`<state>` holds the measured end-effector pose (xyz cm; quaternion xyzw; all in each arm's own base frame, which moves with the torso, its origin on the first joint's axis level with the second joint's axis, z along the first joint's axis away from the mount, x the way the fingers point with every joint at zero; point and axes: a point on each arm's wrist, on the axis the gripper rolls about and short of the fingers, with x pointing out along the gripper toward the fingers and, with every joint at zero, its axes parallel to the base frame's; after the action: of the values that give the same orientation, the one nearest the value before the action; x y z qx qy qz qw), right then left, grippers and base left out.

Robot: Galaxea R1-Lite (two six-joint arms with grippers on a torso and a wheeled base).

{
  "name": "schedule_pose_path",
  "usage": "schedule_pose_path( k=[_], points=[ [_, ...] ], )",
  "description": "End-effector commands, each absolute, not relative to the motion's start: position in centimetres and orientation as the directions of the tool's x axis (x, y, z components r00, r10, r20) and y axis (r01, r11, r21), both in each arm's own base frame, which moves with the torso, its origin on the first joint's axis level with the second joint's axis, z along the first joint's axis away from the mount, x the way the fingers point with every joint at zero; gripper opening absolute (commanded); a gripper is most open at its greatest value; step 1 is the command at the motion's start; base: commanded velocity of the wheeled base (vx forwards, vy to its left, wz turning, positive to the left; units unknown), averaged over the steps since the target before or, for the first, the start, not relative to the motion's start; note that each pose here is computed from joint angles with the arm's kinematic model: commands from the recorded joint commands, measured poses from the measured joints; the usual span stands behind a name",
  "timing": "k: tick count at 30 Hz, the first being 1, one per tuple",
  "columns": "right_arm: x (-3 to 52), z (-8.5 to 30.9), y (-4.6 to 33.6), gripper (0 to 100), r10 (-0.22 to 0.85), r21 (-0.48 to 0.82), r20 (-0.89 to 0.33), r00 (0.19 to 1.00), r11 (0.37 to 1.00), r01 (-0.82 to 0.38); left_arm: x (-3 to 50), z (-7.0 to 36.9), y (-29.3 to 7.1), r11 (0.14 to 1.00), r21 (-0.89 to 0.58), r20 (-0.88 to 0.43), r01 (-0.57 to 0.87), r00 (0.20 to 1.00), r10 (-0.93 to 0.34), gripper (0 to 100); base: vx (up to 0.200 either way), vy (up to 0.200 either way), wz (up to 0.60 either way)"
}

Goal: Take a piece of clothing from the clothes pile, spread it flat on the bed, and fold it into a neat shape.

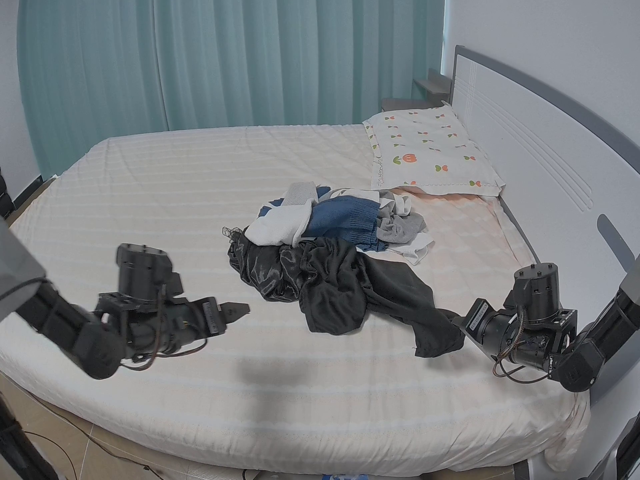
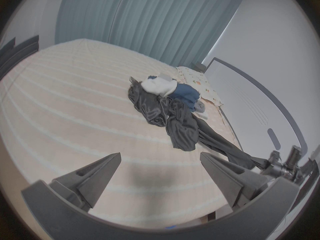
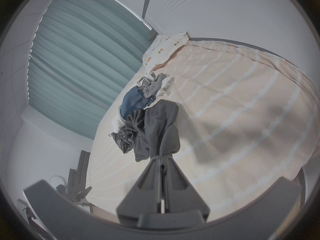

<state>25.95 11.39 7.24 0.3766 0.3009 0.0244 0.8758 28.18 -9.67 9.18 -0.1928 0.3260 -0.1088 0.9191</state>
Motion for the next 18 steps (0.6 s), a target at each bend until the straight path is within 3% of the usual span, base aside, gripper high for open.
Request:
schedule_pose_path(
  k=[1, 18],
  points=[
    [25.0, 8.8, 11.3, 0, 0.275, 0.699, -0.458, 0.845, 0.699, 0.151, 35.4, -0.4, -17.2, 0.878, -0.478, -0.642, 0.043, 0.665, -0.382, 100, 0.000, 0.000, 0.00],
    [24.6, 9.3, 11.9, 0, 0.293, 0.706, -0.440, 0.849, 0.698, 0.125, 40.2, -2.0, -22.4, 0.817, -0.576, -0.619, -0.001, 0.654, -0.436, 100, 0.000, 0.000, 0.00]
  ],
)
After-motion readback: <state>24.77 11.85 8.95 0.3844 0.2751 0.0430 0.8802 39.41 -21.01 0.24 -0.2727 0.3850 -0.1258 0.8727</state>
